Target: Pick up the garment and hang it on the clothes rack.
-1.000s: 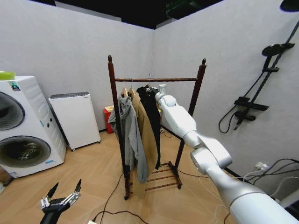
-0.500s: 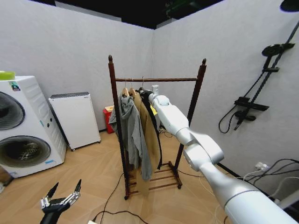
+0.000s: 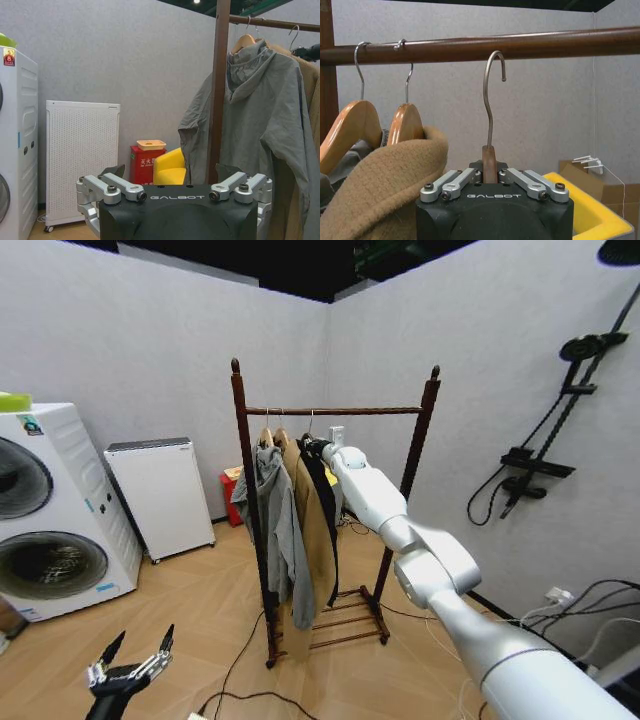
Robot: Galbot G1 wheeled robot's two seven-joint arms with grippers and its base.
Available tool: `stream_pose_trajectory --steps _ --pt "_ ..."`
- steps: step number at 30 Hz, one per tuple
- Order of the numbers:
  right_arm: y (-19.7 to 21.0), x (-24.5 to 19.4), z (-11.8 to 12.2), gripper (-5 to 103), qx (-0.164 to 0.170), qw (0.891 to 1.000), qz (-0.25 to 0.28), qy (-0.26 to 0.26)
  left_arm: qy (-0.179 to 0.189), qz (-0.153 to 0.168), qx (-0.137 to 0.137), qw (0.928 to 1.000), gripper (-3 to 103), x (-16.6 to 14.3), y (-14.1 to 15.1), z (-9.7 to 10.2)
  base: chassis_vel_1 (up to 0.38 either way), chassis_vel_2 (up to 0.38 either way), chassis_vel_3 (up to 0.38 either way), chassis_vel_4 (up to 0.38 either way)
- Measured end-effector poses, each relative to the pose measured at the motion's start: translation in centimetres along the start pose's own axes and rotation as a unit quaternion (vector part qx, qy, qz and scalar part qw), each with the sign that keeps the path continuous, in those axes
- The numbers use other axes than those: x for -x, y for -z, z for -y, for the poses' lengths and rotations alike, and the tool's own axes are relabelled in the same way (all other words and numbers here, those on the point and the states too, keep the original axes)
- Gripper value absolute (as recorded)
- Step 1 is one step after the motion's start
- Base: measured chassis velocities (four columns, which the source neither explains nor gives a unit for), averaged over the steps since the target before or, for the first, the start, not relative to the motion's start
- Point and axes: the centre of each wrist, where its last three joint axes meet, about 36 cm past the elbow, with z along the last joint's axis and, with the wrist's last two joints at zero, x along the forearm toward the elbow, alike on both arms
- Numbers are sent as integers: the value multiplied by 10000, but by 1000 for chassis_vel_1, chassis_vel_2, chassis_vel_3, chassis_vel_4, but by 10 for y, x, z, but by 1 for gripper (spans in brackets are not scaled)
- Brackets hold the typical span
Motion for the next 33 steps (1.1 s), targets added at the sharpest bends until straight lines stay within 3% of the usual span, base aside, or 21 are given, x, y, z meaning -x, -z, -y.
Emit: stream_pose_trajectory --steps 5,11,23,33 --pt "-1 -2 -2 10 -17 10000 79 30 0 0 0 10000 100 0 0 0 0 0 0 0" --pt "43 -8 0 10 -261 9976 631 64 1 0 0 10000 100 0 0 0 0 0 0 0" --pt "42 -5 0 10 -42 9985 533 72 0 0 0 10000 100 0 0 0 0 0 0 0" --pt "43 -12 8 10 -129 9986 507 53 0 0 0 10000 100 0 0 0 -8 8 12 -5"
